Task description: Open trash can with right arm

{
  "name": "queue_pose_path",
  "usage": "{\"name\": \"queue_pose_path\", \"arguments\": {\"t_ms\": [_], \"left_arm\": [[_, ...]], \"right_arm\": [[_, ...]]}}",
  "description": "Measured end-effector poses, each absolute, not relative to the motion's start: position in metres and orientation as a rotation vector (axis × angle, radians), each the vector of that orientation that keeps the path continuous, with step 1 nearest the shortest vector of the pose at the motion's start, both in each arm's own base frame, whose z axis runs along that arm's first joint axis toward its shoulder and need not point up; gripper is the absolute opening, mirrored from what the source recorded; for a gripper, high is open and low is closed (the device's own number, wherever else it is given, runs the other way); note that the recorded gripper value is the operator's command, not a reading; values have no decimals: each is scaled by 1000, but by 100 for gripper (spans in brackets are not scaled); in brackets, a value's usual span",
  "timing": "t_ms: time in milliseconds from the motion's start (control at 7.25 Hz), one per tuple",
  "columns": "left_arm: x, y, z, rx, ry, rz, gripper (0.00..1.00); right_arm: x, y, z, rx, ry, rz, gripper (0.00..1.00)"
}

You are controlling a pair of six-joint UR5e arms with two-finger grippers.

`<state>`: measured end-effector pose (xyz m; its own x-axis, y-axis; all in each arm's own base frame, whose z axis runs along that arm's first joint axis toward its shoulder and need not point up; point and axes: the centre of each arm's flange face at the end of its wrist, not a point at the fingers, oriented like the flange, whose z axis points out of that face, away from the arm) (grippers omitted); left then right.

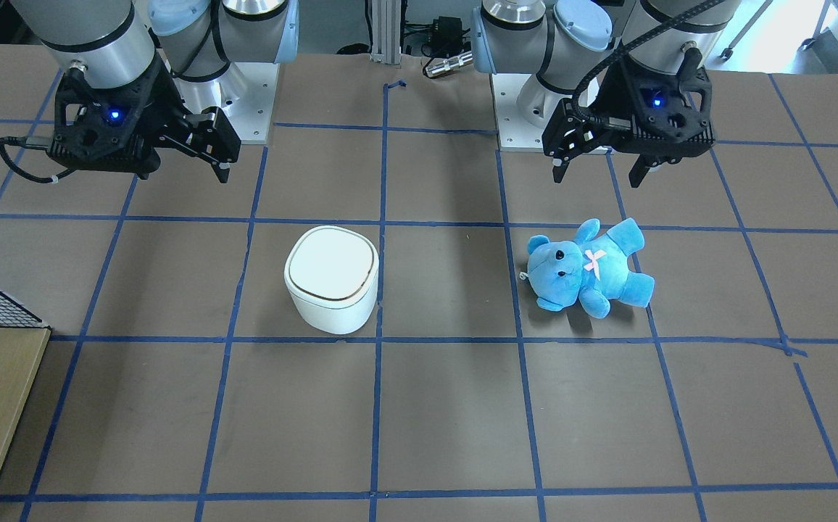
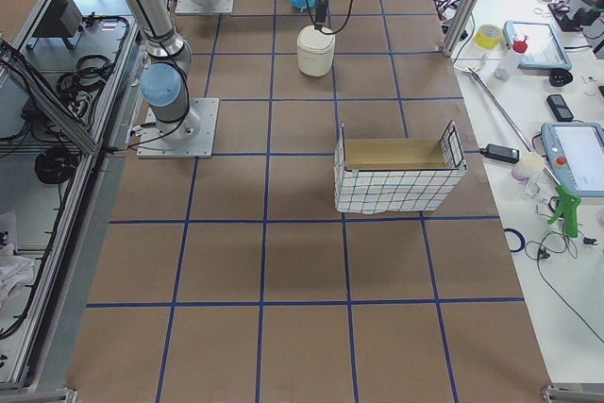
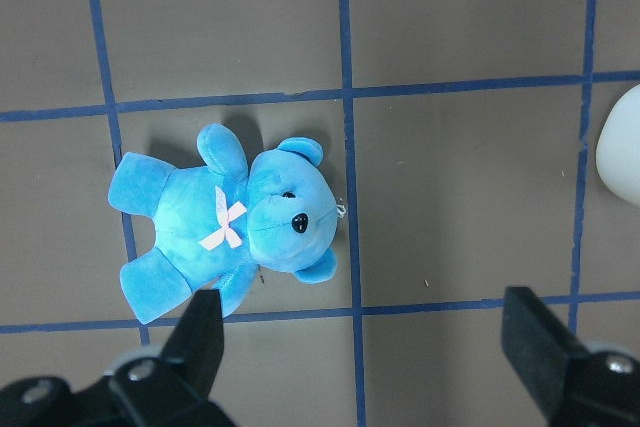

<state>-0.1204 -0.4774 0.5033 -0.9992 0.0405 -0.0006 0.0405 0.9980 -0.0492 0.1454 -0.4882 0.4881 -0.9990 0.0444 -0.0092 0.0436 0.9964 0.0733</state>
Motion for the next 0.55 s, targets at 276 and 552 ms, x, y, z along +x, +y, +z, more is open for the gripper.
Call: {"name": "queue_pose_path", "arguments": {"t_ms": [276, 552], "left_arm": [[-120, -477, 503, -64, -3139, 77, 100], [-120, -477, 503, -64, -3139, 77, 100]], "right_arm": [[145, -488, 488, 66, 3129, 113, 100], [145, -489, 488, 60, 3130, 112, 100]]}}
